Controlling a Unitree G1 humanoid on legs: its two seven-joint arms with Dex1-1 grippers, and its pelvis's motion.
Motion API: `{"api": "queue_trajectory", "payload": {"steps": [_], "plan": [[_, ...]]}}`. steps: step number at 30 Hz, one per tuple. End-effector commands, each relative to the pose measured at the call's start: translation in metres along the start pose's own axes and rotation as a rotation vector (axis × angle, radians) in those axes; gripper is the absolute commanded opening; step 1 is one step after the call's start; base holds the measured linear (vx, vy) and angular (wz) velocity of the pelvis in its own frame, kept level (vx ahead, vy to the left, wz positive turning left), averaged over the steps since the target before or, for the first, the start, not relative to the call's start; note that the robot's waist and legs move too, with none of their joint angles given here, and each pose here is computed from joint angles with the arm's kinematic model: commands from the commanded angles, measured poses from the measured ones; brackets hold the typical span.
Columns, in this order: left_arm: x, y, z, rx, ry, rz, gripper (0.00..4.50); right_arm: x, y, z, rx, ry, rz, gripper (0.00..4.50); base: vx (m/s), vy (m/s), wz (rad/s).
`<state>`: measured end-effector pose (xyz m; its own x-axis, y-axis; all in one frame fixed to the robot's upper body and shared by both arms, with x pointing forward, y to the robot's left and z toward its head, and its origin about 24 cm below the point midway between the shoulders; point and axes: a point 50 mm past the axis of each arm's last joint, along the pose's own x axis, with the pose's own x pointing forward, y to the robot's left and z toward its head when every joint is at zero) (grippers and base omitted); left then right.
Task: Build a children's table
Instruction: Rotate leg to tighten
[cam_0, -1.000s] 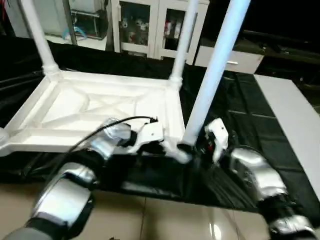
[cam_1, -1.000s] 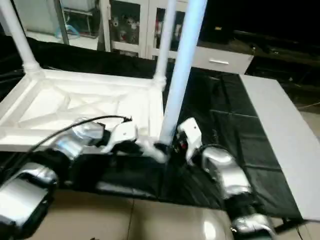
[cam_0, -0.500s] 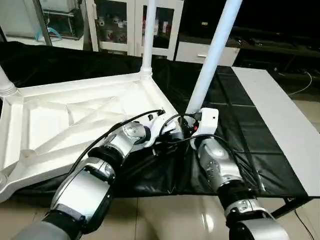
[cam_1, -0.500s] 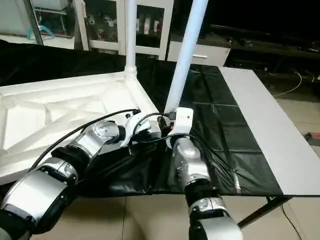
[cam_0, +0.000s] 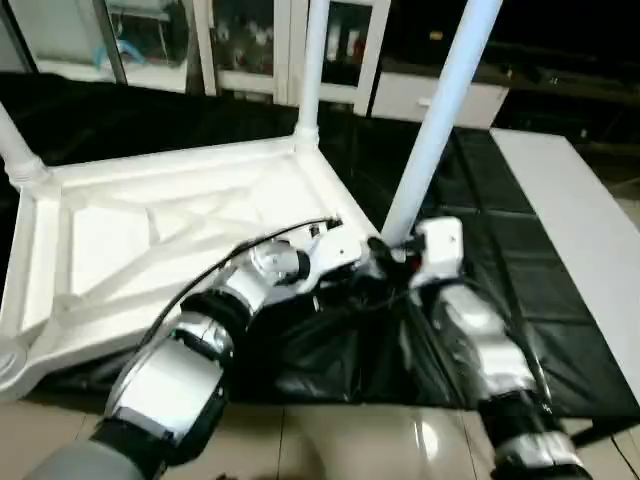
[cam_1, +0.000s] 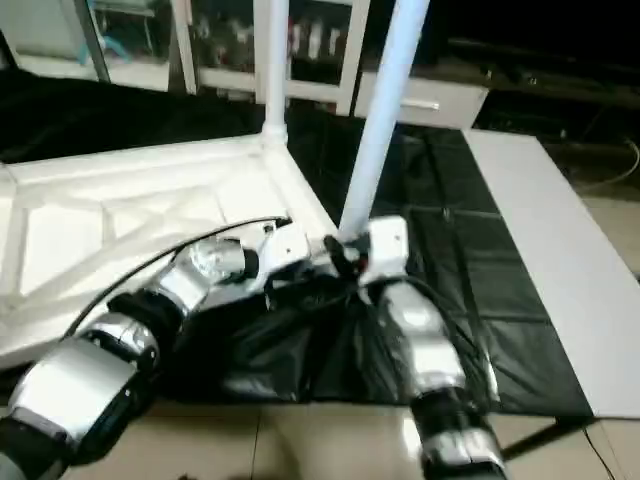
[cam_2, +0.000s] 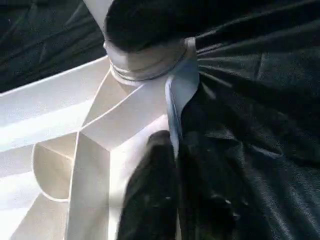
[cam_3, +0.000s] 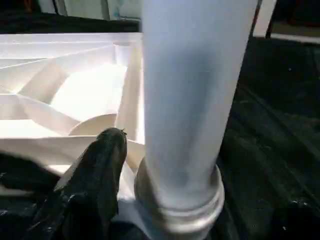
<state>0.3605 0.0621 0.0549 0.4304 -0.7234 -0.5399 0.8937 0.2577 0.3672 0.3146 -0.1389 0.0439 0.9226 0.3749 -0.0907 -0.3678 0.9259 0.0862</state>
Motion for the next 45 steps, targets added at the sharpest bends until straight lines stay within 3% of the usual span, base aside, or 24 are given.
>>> {"api": "queue_trajectory", "payload": {"steps": [1,6,10,14,19,20,21,23,24,27,33,36,42,45], "plan": [[0.001,-0.006,-0.004,-0.039,-0.018,-0.038,0.79,-0.014,-0.006,0.008,-0.023,-0.034,0.01,3.23,0.0,0.0,0.0],[-0.008,0.003,0.004,-0.119,-0.16,-0.003,1.09,-0.039,-0.009,0.015,-0.017,-0.072,0.008,3.23,0.0,0.0,0.0],[-0.027,0.014,0.012,-0.229,-0.303,-0.023,1.44,-0.059,-0.001,0.017,-0.016,-0.053,0.091,3.23,0.0,0.0,0.0],[-0.068,0.004,-0.003,-0.221,-0.233,-0.17,1.86,-0.071,0.005,0.018,-0.053,-0.021,0.179,3.23,0.0,0.0,0.0],[-0.095,-0.005,-0.015,-0.208,-0.13,-0.203,1.93,-0.073,0.008,0.016,-0.069,0.004,0.228,3.23,0.0,0.0,0.0],[-0.105,-0.008,-0.022,-0.188,-0.061,-0.205,1.93,-0.072,0.009,0.016,-0.068,0.008,0.233,3.23,0.0,0.0,0.0],[-0.105,-0.008,-0.022,-0.188,-0.061,-0.205,1.93,-0.072,0.009,0.016,-0.068,0.008,0.233,3.23,0.0,0.0,0.0],[-0.122,-0.009,-0.039,-0.195,0.108,-0.137,1.93,-0.069,0.01,0.018,-0.066,0.008,0.228,3.23,0.0,0.0,0.0],[-0.122,-0.009,-0.039,-0.195,0.108,-0.137,1.93,-0.069,0.01,0.018,-0.066,0.008,0.228,3.23,0.0,0.0,0.0],[-0.126,-0.002,-0.054,-0.24,0.259,0.054,1.93,-0.063,0.011,0.018,-0.085,0.018,0.238,3.23,0.0,0.0,0.0],[-0.12,0.004,-0.055,-0.238,0.294,0.167,1.93,-0.061,0.011,0.018,-0.095,0.017,0.235,3.23,0.0,0.0,0.0],[-0.112,0.026,-0.063,-0.124,0.369,0.359,1.93,-0.058,0.009,0.019,-0.114,-0.002,0.188,3.23,0.0,0.0,0.0],[-0.107,0.038,-0.062,-0.024,0.393,0.443,1.93,-0.058,0.01,0.019,-0.111,-0.007,0.168,3.23,0.0,0.0,0.0],[-0.095,0.041,-0.06,0.024,0.368,0.508,1.93,-0.058,0.01,0.016,-0.11,-0.006,0.147,3.23,0.0,0.0,0.0]]}}
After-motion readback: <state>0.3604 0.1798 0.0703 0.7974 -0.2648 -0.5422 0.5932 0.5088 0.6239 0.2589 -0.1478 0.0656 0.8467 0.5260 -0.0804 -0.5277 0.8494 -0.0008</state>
